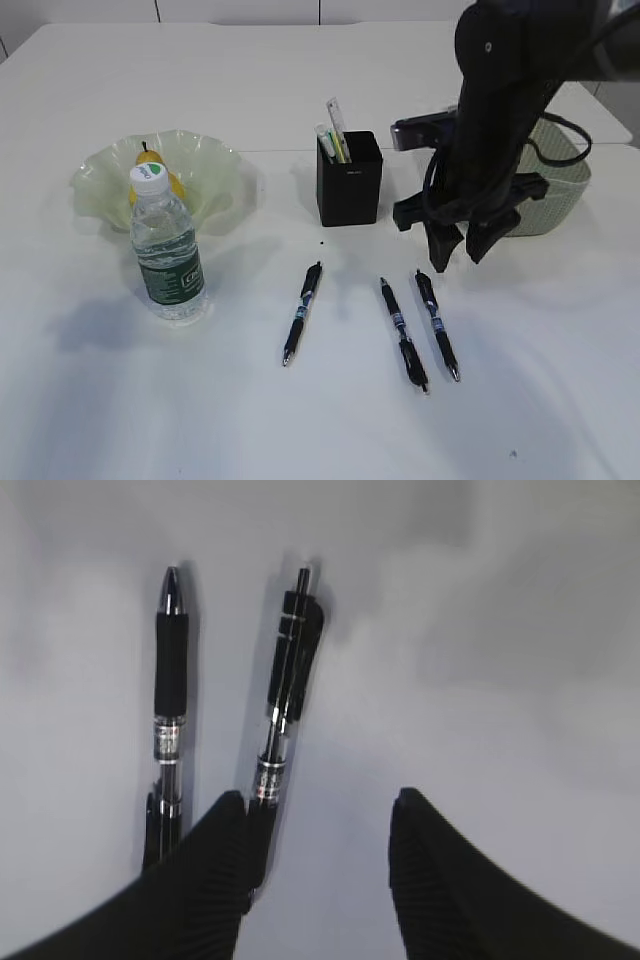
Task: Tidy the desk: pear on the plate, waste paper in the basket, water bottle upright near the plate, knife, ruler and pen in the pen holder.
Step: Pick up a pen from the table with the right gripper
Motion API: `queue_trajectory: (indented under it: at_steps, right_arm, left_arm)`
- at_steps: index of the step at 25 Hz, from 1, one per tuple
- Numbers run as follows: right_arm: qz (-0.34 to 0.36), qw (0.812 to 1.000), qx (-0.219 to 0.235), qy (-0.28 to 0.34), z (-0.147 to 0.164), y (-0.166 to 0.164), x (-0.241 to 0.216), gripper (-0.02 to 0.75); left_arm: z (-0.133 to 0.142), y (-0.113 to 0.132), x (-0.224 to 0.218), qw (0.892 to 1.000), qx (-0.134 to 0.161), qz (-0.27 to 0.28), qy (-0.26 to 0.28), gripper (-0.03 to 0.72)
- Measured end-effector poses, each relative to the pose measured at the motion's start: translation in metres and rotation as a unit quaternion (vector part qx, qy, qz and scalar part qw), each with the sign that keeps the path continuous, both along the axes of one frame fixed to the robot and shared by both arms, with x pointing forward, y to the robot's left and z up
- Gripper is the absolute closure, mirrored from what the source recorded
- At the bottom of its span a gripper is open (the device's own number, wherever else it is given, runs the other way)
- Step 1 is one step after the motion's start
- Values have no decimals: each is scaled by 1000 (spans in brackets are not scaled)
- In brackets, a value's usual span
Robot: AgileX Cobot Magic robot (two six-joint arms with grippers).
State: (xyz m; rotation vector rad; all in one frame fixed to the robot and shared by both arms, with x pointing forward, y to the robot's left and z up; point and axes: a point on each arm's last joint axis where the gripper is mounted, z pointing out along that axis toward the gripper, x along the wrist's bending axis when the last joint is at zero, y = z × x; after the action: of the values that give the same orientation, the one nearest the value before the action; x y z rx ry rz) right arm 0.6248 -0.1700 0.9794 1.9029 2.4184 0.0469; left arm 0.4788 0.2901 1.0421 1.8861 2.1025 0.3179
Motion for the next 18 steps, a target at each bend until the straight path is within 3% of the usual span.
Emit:
queue_trajectory:
  at_steps: [7, 18]
  right_arm:
    - [-16, 1000, -5, 21, -38, 3, 10, 393]
    - [-60, 998, 4, 9, -56, 9, 25, 393]
  left_arm:
    - [0, 0, 0, 1000, 0, 0, 0, 214]
    - [0, 0, 0, 1000, 0, 0, 0, 214]
